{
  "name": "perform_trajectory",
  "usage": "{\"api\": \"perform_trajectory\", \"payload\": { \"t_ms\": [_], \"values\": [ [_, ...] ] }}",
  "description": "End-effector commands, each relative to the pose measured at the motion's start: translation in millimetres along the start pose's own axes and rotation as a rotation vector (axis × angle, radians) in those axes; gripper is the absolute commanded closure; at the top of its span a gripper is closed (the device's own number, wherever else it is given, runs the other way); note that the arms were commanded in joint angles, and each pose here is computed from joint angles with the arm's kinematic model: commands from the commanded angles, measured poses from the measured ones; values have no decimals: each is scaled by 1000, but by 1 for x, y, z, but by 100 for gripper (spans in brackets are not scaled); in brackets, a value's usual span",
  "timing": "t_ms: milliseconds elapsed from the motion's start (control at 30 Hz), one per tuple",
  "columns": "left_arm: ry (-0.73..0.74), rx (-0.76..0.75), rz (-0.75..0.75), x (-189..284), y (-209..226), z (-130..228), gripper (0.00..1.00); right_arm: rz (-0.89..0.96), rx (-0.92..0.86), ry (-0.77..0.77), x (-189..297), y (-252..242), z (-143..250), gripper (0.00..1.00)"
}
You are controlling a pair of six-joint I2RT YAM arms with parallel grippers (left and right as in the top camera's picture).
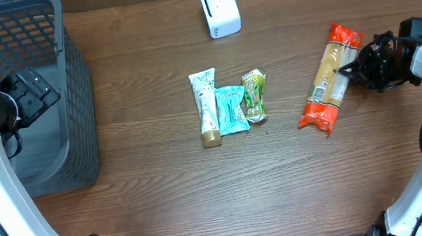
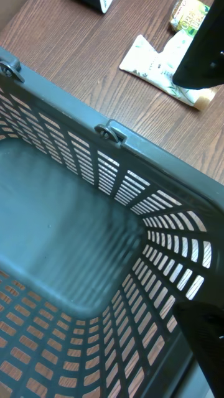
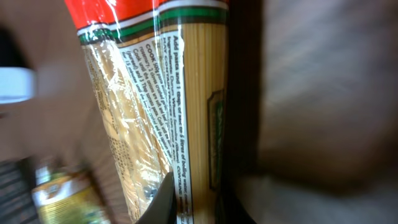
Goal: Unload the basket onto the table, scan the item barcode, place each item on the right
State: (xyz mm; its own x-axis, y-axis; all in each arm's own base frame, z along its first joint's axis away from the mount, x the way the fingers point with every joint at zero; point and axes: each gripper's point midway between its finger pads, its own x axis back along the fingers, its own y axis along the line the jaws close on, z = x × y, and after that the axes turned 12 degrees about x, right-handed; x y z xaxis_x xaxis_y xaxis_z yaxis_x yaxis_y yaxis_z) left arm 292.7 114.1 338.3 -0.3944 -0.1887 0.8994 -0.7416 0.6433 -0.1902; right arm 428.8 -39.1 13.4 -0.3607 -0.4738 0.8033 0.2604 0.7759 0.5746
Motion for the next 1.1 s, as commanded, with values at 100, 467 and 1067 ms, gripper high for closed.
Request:
{"api": "perform_trajectory", "payload": {
  "t_ms": [100, 467, 1067],
  "values": [
    [-7, -20, -10, 0, 1, -2, 0, 628, 80, -293, 99, -6, -33, 96],
    [-6, -21, -9, 0, 1, -2, 0, 963, 402, -268, 25, 68, 25, 96],
    [-7, -21, -10, 0, 1, -2, 0, 761, 488, -15, -60, 154, 92, 80]
  ]
}}
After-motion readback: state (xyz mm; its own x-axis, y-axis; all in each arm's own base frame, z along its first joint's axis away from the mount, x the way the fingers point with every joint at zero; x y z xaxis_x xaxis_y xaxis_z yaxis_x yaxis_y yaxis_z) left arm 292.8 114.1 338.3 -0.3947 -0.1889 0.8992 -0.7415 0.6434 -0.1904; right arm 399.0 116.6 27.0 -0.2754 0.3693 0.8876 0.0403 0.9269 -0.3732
